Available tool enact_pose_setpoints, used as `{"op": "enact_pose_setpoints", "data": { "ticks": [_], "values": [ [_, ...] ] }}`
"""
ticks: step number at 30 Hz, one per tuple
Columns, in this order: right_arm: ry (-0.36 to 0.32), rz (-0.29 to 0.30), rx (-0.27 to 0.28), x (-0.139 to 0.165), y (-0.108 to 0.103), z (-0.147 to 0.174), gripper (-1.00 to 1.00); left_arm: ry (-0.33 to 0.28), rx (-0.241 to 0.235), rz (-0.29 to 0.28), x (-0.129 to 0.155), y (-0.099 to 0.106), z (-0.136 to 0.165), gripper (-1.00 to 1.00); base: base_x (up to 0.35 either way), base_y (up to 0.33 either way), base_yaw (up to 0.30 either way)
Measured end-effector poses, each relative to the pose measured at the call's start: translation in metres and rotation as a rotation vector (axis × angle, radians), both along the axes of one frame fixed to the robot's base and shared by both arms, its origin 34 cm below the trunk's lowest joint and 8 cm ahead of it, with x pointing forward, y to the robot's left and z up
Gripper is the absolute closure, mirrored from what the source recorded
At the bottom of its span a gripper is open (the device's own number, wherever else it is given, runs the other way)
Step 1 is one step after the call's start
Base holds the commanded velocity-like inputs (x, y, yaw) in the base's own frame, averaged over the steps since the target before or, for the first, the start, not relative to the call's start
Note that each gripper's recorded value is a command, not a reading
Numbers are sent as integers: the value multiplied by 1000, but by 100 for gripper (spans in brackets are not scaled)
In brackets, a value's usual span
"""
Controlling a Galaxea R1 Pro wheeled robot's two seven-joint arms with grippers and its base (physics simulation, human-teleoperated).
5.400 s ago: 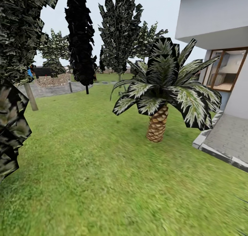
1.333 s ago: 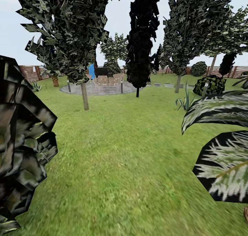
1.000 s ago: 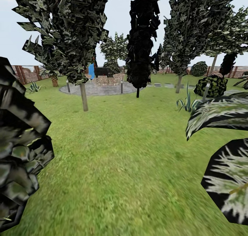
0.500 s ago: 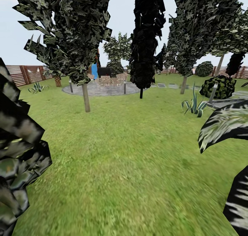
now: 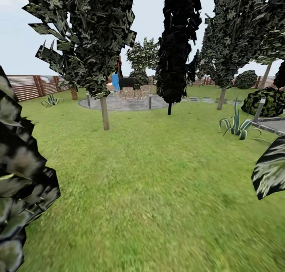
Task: Take the three Easter eggs out of the wicker basket on the lawn in the garden, then place them on the lawn next to a single tree (choose any tree) so that all three eggs are next to the same tree and none are left in the basket.
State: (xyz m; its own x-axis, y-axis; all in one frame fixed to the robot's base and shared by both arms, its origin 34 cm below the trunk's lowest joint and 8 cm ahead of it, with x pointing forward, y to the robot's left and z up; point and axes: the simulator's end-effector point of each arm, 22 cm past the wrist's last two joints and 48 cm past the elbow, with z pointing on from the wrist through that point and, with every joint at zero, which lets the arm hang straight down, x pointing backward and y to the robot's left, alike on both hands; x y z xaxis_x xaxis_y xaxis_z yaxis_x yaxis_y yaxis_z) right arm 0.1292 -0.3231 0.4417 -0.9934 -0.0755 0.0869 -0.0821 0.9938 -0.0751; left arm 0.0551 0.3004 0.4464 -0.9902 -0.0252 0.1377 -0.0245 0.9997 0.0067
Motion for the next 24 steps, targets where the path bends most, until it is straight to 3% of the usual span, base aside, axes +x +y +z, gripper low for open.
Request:
{"op": "enact_pose_setpoints", "data": {
  "ticks": [24],
  "values": [
    [3,0,3,-1,1,0,-100,0,0,0,0,0,0,-100,338,0,-53]
  ]
}}
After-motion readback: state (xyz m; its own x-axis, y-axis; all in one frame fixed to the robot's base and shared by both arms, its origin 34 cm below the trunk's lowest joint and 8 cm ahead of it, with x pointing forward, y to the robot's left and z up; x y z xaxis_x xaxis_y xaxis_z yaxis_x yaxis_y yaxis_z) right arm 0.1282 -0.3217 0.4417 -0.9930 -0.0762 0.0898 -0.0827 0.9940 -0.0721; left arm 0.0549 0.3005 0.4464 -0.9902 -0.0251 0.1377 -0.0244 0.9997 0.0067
